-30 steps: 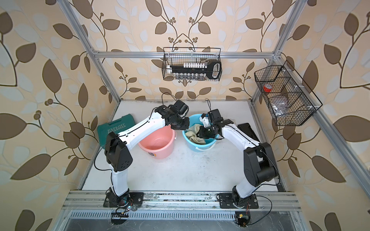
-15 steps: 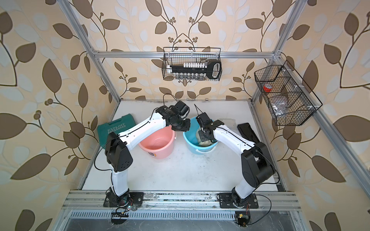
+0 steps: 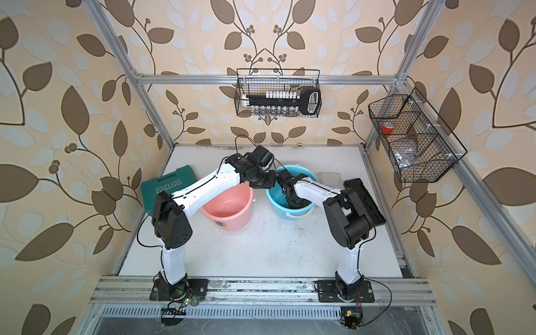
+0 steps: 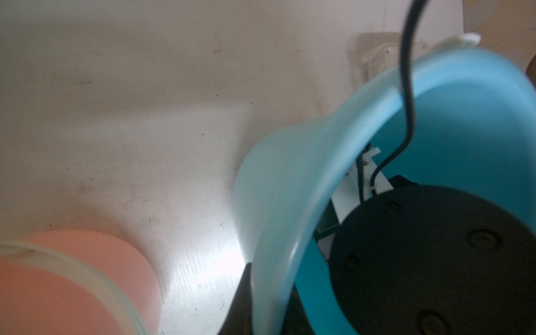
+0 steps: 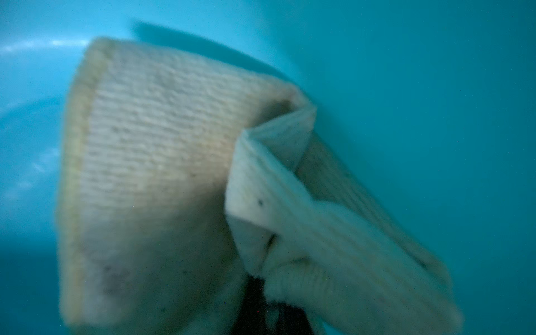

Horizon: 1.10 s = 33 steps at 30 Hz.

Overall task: Wipe the inside of the bucket with a cloth
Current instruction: Wipe the dirt from the inside of the bucket.

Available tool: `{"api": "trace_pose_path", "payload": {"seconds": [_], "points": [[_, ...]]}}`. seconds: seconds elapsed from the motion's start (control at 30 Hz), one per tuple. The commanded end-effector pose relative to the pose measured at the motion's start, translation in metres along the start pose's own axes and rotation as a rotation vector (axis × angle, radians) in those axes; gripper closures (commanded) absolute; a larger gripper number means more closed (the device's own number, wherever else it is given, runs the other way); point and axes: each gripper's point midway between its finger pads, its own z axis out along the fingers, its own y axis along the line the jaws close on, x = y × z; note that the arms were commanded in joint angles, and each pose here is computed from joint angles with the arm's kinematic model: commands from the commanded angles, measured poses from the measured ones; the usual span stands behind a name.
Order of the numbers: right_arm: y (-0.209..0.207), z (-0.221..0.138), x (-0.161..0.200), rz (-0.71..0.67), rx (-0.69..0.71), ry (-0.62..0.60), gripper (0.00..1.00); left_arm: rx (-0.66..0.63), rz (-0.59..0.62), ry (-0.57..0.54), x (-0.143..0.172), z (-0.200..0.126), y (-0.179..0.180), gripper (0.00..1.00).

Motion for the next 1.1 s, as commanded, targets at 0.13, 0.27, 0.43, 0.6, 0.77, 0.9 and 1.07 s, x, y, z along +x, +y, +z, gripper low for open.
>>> {"api": "trace_pose_path", "payload": {"seconds": [0.13, 0.27, 0.43, 0.6, 0.77, 0.9, 1.07], "points": [[0.022, 0.031, 0.004, 0.094, -0.122, 0.121, 1.00, 0.018, 0.042, 0.044, 0.021, -0.027, 0.000, 1.00], [0.052, 0.024, 0.005, 0.105, -0.310, 0.133, 1.00, 0.011, 0.042, 0.037, 0.020, -0.027, 0.001, 1.00], [0.082, -0.008, -0.016, 0.192, -0.551, 0.037, 1.00, 0.012, 0.033, 0.048, 0.021, -0.022, 0.000, 1.00], [0.098, -0.046, -0.051, 0.272, -0.744, -0.073, 1.00, 0.022, 0.039, 0.043, 0.022, -0.017, -0.002, 1.00], [0.111, -0.067, -0.071, 0.305, -0.875, -0.103, 1.00, 0.019, 0.074, 0.011, 0.022, -0.022, -0.013, 1.00], [0.110, -0.088, -0.085, 0.371, -0.947, -0.173, 1.00, 0.030, 0.091, 0.013, 0.029, -0.019, -0.023, 1.00], [0.087, -0.119, -0.105, 0.468, -0.959, -0.317, 1.00, 0.050, 0.079, 0.040, 0.039, -0.013, -0.031, 1.00]]}}
